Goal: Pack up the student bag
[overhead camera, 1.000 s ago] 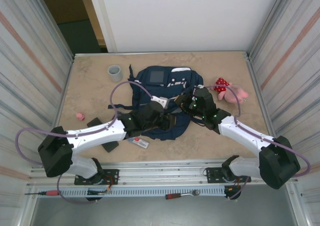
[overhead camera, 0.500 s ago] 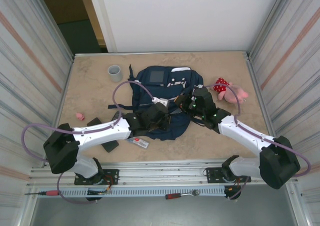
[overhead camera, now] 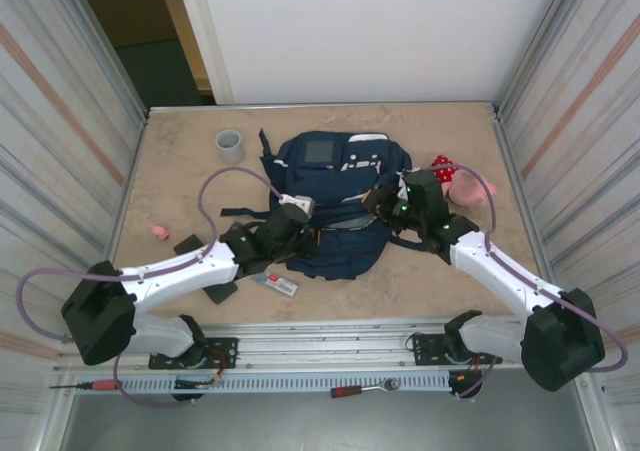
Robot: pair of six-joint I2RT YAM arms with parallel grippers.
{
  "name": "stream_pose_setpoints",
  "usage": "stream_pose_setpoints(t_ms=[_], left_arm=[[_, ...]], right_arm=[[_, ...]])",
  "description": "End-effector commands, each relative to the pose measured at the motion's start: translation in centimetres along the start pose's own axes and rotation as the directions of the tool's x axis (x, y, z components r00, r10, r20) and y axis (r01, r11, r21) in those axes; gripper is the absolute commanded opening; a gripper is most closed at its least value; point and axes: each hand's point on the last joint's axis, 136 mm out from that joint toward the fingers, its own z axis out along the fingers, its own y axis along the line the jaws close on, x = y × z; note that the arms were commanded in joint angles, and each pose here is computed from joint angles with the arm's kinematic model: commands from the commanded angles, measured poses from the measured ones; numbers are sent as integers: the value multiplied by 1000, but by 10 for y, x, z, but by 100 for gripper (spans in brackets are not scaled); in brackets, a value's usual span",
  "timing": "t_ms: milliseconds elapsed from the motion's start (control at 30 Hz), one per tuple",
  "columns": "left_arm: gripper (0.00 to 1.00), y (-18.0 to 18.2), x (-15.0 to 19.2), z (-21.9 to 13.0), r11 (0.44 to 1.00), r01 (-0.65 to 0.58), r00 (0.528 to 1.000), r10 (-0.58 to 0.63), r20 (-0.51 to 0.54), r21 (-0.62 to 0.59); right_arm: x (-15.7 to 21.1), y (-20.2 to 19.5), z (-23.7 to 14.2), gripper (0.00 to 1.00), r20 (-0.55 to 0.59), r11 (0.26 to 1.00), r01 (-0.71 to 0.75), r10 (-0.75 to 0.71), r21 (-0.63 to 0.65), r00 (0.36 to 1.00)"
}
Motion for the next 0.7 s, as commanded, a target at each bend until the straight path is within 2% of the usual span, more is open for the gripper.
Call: stream_pose_setpoints(t_ms=[0, 100, 133, 233, 333, 467, 500, 567, 667], left_arm=[[0, 21, 2, -3, 999, -30, 1000, 30, 7, -33], [0, -1, -10, -5, 995, -55, 997, 51, 53, 85], [0, -7, -13, -5, 992, -59, 997, 52, 61, 114], [0, -21, -16, -2, 982, -69, 996, 58, 62, 175], [0, -32, -14, 4, 972, -73, 997, 66, 39, 224], [0, -46, -17, 5, 957, -95, 995, 84, 49, 273], [0, -47, -17, 4, 957, -97, 995, 86, 52, 273], [0, -39, -19, 4, 968, -96, 995, 85, 58, 230], [0, -14, -15, 4, 987, -81, 996, 76, 42, 140]], right_arm=[[-23, 23, -18, 3, 78, 997, 30, -24, -65, 997], [-13, 19, -9, 30, 56, 998, -15, 19, -58, 998], [-8, 17, -6, 35, 49, 998, -41, 43, -48, 998], [11, 8, 6, 45, 35, 993, -109, 110, -42, 993], [24, 8, 15, 48, 22, 988, -141, 142, -55, 990], [32, 17, 24, 45, -2, 992, -116, 116, -52, 993], [33, 18, 26, 41, -8, 993, -108, 108, -49, 994], [33, 22, 28, 23, -26, 995, -83, 82, -51, 996], [27, 28, 21, 9, -52, 997, -32, 28, -74, 998]])
